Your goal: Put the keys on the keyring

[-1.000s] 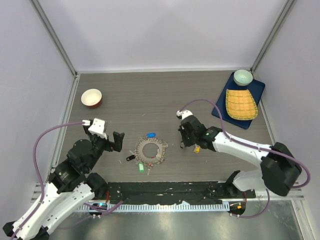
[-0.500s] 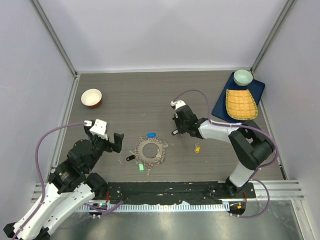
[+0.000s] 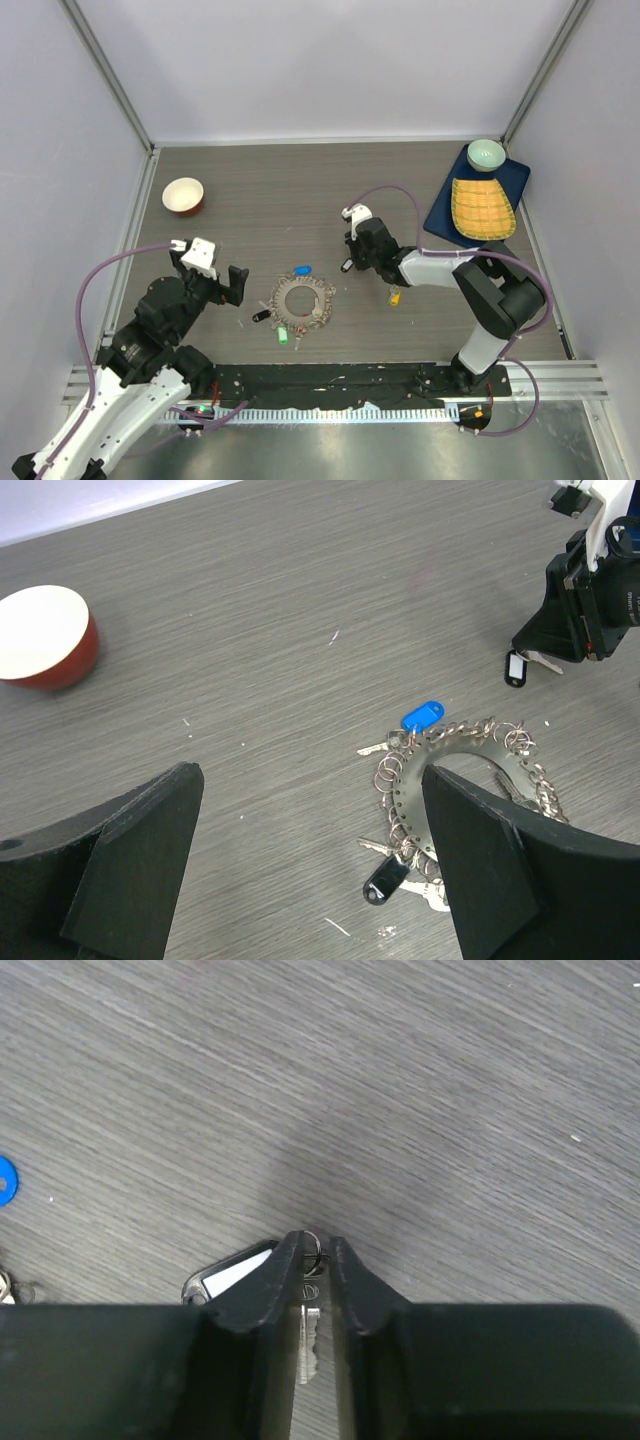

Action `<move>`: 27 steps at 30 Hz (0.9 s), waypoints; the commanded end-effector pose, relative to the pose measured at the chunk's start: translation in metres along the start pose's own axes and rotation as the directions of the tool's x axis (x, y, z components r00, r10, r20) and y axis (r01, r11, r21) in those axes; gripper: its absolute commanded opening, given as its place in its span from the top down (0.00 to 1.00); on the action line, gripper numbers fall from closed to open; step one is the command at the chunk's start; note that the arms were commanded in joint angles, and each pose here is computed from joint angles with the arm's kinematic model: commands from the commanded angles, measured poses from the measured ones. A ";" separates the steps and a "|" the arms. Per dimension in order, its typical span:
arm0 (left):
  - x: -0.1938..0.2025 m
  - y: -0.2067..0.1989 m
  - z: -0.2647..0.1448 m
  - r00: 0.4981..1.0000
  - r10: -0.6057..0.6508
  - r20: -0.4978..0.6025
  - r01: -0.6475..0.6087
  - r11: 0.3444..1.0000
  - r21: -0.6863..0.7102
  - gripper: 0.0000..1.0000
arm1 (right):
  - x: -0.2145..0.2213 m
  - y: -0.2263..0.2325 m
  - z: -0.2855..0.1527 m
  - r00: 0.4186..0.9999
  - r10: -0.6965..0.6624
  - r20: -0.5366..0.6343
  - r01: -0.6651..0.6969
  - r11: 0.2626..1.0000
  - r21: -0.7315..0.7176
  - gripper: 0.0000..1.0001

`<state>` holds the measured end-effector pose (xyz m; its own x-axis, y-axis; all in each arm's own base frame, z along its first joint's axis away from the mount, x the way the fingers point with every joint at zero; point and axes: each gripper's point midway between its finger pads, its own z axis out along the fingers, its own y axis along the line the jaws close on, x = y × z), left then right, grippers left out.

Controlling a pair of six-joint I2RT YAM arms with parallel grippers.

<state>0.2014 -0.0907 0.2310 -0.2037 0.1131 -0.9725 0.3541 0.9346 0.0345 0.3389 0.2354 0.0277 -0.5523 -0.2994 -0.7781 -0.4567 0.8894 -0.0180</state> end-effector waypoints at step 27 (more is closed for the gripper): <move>-0.004 -0.014 0.008 0.999 -0.041 0.019 0.039 0.996 0.080 0.04 | -0.018 0.097 -0.055 0.991 -0.133 0.026 0.125 0.827 -0.548 0.61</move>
<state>0.2010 -0.1016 0.2239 -0.2318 0.0952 -0.9681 0.4040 0.9147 -0.0068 0.2816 0.2921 0.0755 -0.5331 -0.3414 -0.7742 -0.7376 0.6358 0.2275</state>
